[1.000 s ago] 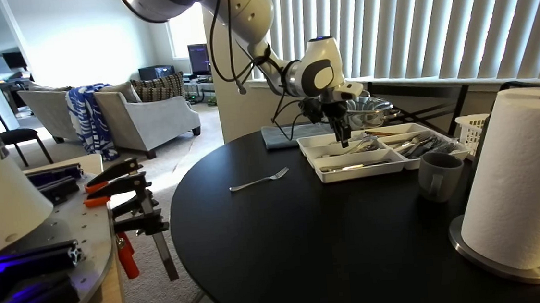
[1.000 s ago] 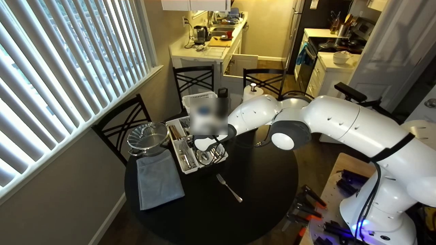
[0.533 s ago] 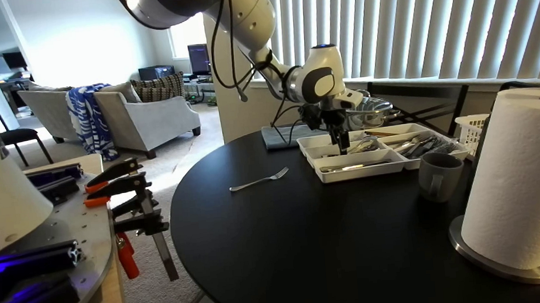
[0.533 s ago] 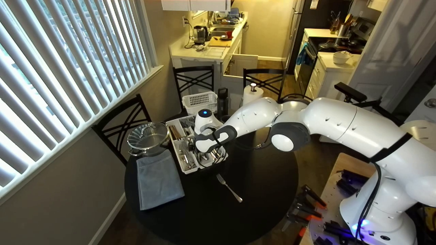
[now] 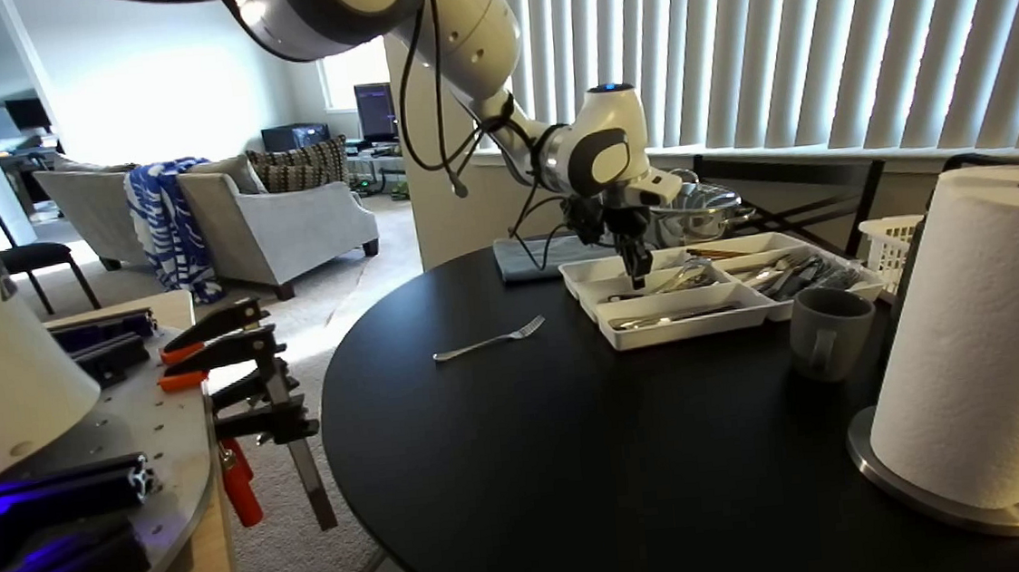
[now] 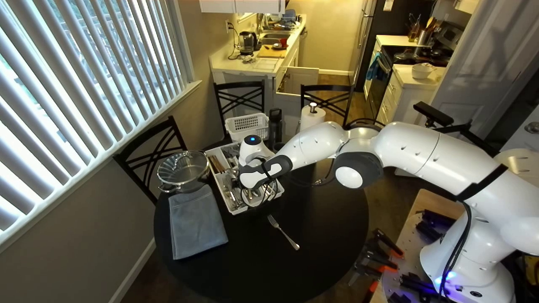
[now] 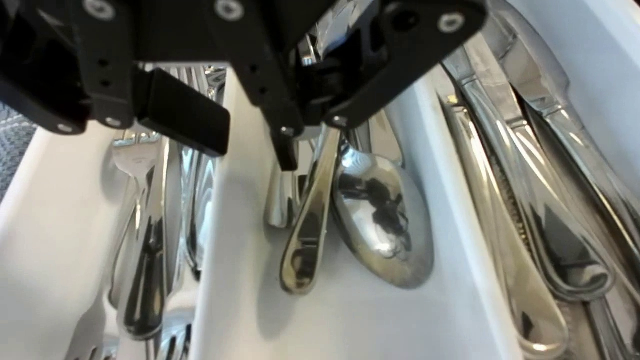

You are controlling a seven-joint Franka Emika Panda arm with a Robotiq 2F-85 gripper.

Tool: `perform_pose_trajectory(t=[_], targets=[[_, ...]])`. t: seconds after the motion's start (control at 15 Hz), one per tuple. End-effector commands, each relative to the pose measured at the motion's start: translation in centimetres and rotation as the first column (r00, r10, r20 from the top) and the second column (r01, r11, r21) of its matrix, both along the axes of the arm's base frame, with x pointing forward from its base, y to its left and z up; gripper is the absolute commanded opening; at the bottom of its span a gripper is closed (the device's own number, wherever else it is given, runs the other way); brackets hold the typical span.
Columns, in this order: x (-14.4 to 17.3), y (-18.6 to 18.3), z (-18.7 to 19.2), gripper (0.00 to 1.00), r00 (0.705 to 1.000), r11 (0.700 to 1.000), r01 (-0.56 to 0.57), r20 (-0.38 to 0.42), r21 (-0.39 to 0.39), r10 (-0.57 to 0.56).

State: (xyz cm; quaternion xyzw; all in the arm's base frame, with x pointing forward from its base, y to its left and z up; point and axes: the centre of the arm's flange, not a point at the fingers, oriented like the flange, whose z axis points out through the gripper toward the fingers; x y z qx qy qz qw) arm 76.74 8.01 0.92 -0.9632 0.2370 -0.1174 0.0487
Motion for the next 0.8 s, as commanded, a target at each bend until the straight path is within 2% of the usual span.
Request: perform_pose_trajectory(t=[0.0, 0.13, 0.27, 0.73], targets=[[-0.6, -1.5, -1.0, 0.01, 1.000, 0.998, 0.011, 0.019, 0.059, -0.012], [-0.9, -2.0, -0.8, 0.00, 0.997, 0.992, 0.028, 0.071, 0.126, -0.037], [-1.3, -2.8, -1.0, 0.00, 0.994, 0.988, 0.048, 0.087, 0.149, -0.062], [-2.3, -4.3, -1.5, 0.00, 0.990, 0.983, 0.076, 0.104, 0.167, -0.094]])
